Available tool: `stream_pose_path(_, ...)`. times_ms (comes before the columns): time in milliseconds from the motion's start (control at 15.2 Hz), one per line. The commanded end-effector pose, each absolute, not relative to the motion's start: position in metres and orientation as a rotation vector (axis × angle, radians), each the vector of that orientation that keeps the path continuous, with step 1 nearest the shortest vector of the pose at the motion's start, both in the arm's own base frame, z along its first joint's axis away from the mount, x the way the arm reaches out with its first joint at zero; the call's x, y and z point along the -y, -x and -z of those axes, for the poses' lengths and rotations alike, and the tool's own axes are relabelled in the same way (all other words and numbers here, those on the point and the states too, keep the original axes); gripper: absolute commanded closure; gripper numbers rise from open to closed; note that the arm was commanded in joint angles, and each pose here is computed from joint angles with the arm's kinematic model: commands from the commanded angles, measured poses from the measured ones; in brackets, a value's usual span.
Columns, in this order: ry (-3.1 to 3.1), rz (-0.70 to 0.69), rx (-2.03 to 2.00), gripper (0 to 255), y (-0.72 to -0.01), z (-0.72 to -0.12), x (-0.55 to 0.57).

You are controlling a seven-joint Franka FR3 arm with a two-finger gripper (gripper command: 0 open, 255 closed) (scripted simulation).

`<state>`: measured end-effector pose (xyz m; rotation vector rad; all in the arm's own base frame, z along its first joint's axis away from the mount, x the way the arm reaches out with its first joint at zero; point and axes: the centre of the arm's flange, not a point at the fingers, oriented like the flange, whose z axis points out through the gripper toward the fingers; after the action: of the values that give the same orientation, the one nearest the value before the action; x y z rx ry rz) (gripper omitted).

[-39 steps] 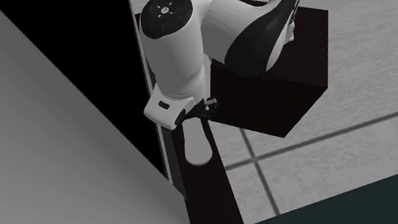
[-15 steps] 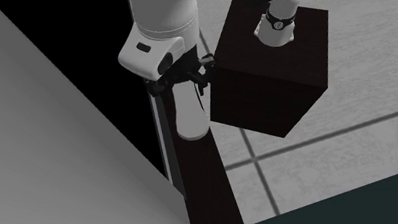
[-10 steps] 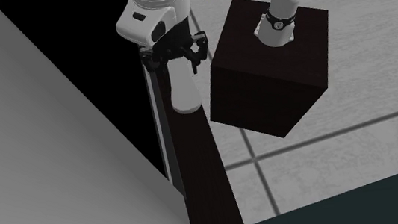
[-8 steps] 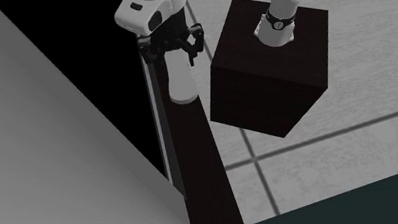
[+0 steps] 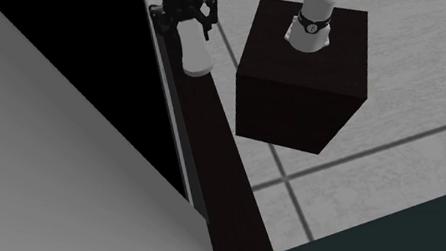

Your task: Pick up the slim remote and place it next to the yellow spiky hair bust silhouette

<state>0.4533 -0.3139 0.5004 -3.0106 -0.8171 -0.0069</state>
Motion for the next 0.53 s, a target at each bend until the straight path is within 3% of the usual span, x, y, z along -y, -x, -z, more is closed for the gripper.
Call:
stream_pose_path(0,3.01,0.008,0.819,255,-0.431,-0.5,0.329)
stream_pose_path(462,3.01,0.008,0.819,255,-0.351,-0.501,0.375)
